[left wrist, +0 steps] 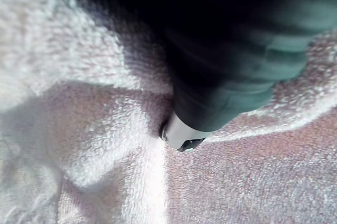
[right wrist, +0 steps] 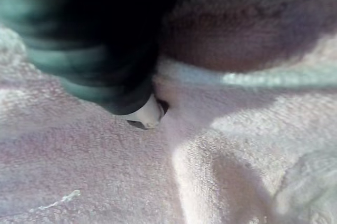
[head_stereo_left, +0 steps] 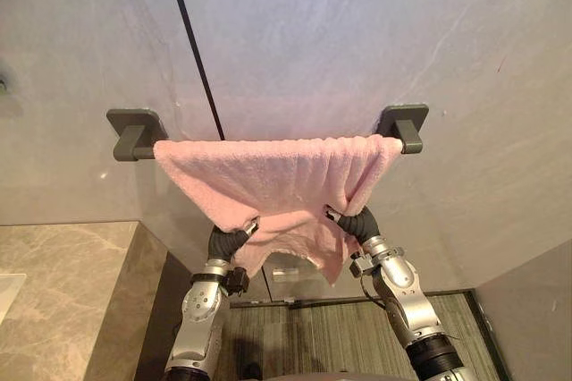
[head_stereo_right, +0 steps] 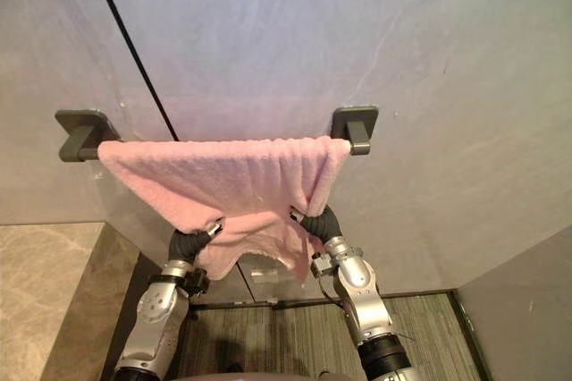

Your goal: Organize washtable

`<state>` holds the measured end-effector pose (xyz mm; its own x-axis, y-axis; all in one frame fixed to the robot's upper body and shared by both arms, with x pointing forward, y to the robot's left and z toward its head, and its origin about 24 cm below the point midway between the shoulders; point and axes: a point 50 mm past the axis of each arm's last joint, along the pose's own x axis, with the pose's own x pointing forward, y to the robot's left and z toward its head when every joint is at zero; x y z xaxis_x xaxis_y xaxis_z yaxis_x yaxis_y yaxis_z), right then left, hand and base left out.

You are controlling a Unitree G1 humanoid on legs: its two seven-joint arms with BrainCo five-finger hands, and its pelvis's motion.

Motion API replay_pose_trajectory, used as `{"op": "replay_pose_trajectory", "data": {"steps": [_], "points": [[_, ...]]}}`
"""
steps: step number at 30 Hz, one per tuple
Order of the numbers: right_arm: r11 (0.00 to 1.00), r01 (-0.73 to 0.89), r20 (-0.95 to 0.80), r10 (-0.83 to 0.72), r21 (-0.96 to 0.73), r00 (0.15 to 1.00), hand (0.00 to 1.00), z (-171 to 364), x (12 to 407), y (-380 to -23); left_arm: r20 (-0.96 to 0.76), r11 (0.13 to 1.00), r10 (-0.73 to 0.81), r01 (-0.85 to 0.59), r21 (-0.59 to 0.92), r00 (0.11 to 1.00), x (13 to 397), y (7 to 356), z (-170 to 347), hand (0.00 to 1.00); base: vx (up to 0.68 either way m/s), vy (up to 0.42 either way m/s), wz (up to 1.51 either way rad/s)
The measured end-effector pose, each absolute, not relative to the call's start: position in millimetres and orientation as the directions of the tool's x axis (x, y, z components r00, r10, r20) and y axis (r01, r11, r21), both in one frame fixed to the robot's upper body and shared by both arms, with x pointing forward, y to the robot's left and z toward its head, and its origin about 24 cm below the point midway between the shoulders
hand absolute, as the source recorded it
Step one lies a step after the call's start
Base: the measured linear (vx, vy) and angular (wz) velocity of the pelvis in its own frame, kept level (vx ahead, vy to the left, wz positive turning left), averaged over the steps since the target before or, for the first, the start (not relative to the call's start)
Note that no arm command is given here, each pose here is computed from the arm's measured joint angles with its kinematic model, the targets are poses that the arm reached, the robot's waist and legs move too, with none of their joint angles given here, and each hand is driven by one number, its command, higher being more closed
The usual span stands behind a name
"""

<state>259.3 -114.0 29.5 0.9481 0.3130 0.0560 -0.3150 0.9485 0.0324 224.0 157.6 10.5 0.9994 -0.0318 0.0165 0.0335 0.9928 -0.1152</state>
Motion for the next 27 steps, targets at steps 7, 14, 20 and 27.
{"op": "replay_pose_trajectory", "data": {"steps": [7,14,20,27], "points": [[0.958,-0.281,0.042,0.279,0.052,0.959,0.00,25,259,-113,-0.011,0.992,0.041,-0.042,-0.119,0.999,221,168,6,0.00,0.00,0.000,0.00],[0.993,-0.109,0.021,0.108,0.049,0.994,0.00,20,255,-146,-0.063,0.958,0.254,-0.260,-0.120,0.965,205,203,-3,0.00,0.00,0.000,0.00],[0.998,-0.023,-0.016,0.024,0.056,1.000,0.00,13,247,-159,-0.020,0.951,0.277,-0.277,-0.141,0.961,198,205,9,0.00,0.00,0.000,0.00],[0.989,0.131,-0.112,-0.123,0.064,0.986,0.00,-6,223,-187,-0.040,0.931,0.307,-0.309,-0.197,0.951,188,206,6,0.00,0.00,0.000,0.00]]}}
